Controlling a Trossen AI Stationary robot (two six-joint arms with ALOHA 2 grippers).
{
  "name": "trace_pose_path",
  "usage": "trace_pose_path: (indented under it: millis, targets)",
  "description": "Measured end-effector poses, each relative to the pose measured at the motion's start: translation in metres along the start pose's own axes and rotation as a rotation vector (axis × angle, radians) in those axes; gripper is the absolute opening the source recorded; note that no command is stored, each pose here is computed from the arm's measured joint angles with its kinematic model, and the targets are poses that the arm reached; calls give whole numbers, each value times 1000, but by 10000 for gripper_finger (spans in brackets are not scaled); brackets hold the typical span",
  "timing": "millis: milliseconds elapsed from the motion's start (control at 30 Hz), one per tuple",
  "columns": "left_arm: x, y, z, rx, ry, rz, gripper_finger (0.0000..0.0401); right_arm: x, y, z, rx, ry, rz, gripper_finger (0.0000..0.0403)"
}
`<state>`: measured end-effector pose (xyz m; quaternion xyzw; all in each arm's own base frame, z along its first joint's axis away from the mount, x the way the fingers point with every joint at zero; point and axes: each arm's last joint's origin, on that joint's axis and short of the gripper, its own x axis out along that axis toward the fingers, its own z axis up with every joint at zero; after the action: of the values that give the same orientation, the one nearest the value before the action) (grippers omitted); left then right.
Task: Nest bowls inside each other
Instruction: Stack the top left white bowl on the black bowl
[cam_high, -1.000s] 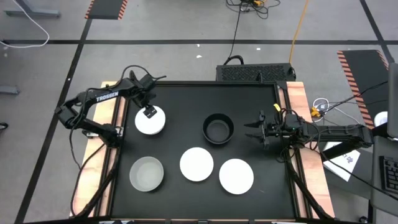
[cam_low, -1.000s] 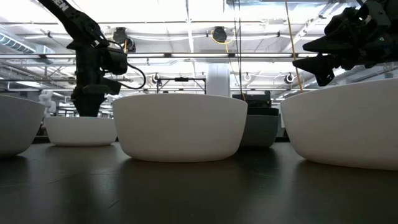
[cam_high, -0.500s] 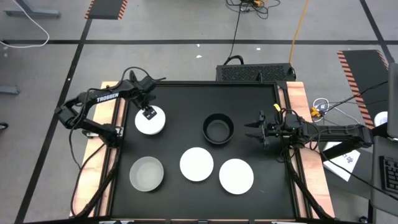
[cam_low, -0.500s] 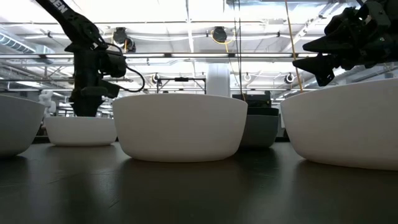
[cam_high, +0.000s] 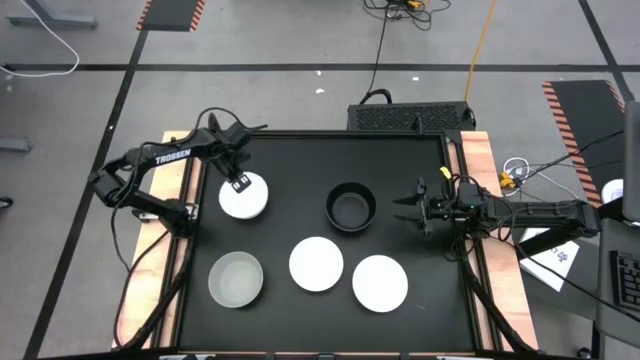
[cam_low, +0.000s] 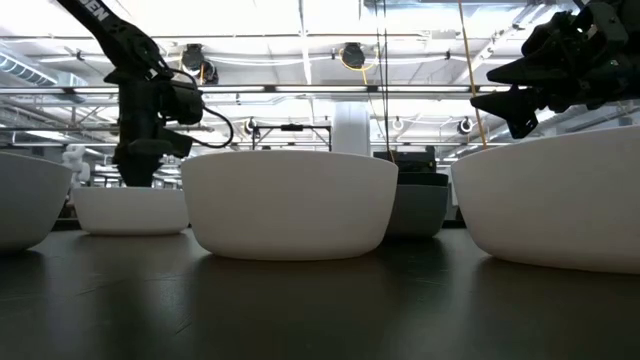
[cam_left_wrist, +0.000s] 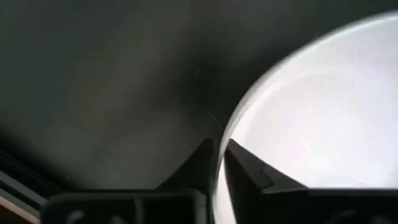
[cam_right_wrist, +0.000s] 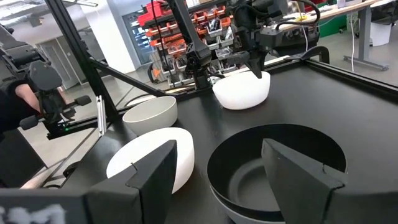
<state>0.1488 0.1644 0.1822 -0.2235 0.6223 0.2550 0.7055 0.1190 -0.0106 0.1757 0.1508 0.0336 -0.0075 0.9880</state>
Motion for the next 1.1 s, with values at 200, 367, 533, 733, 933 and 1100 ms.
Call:
trace_pose_path:
  millis: [200, 367, 533, 733, 933, 1100]
  targets:
    - [0, 0, 1, 19, -8, -4, 6, 0, 0, 0, 0, 0, 0, 228]
    - [-1, 0, 2, 30, -23, -6, 4, 0, 0, 0, 0, 0, 0, 228]
    - [-15, -1, 7, 48, -96, -32, 3, 0, 0, 0, 0, 0, 0, 228]
    - [-42, -3, 3, 67, -248, -47, 2, 0, 0, 0, 3, 0, 0, 228]
    - [-76, -8, -8, 78, -477, -110, 1, 0, 0, 0, 7, 0, 0, 228]
    - [-99, -15, -22, 98, -602, -120, 1, 0, 0, 0, 7, -4, 1, 228]
